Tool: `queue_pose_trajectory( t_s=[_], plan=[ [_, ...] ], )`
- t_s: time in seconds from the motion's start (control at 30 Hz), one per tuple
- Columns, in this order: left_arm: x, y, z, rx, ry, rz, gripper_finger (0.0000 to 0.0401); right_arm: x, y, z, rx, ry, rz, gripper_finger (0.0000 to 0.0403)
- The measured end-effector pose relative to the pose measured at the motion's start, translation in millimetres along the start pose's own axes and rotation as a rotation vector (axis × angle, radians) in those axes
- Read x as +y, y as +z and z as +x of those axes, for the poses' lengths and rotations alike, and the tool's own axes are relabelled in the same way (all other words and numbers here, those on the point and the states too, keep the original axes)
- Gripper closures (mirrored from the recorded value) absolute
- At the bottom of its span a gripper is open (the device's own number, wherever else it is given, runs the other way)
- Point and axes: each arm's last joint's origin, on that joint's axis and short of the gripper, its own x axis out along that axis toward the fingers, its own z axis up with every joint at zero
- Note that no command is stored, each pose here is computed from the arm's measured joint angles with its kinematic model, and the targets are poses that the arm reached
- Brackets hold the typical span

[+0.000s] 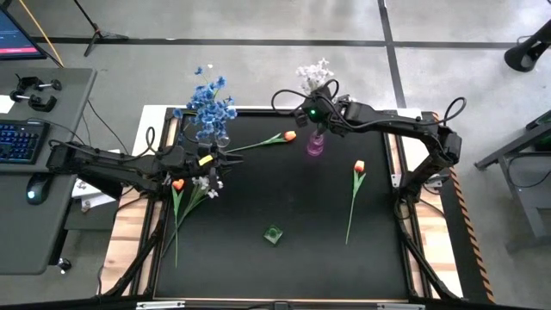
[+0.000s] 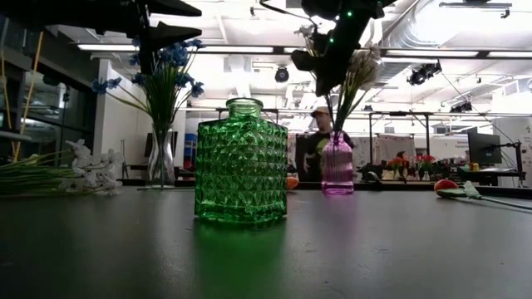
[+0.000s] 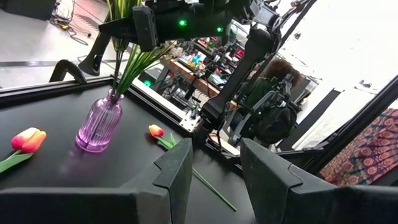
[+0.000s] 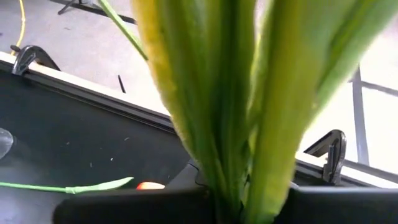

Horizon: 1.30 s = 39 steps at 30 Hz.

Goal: Sort flowers into vase by color
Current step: Put the top white flowers into the pink vase

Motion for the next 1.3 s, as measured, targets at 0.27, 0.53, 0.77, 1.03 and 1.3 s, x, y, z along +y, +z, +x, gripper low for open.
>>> queue_pose_trajectory(
  t_s=[0.27,0.53,0.77,1.03,1.3],
  plan=[
    [0.1,-0.1,0.0,0.002,0.001,0.001,0.0279,0.7,-0.7,-0.2,0.016,0.020,0.052,0.0294],
    [0.1,-0.1,0.0,0.001,0.001,0.017,0.0279,7.0,-4.2,-5.9,0.052,0.095,0.039,0.0160],
    [0.0,-0.2,0.0,0.003,-0.002,0.019,0.0279,7.2,-4.6,-9.9,0.082,0.143,0.042,0.0137],
    [-0.2,-0.8,0.0,0.017,-0.015,0.020,0.0279,0.4,3.6,-24.8,0.080,0.204,0.066,0.0153],
    [-0.3,-1.1,0.1,0.023,-0.021,0.021,0.0279,-11.9,40.9,-61.9,-0.006,0.324,0.120,0.0155]
  ],
)
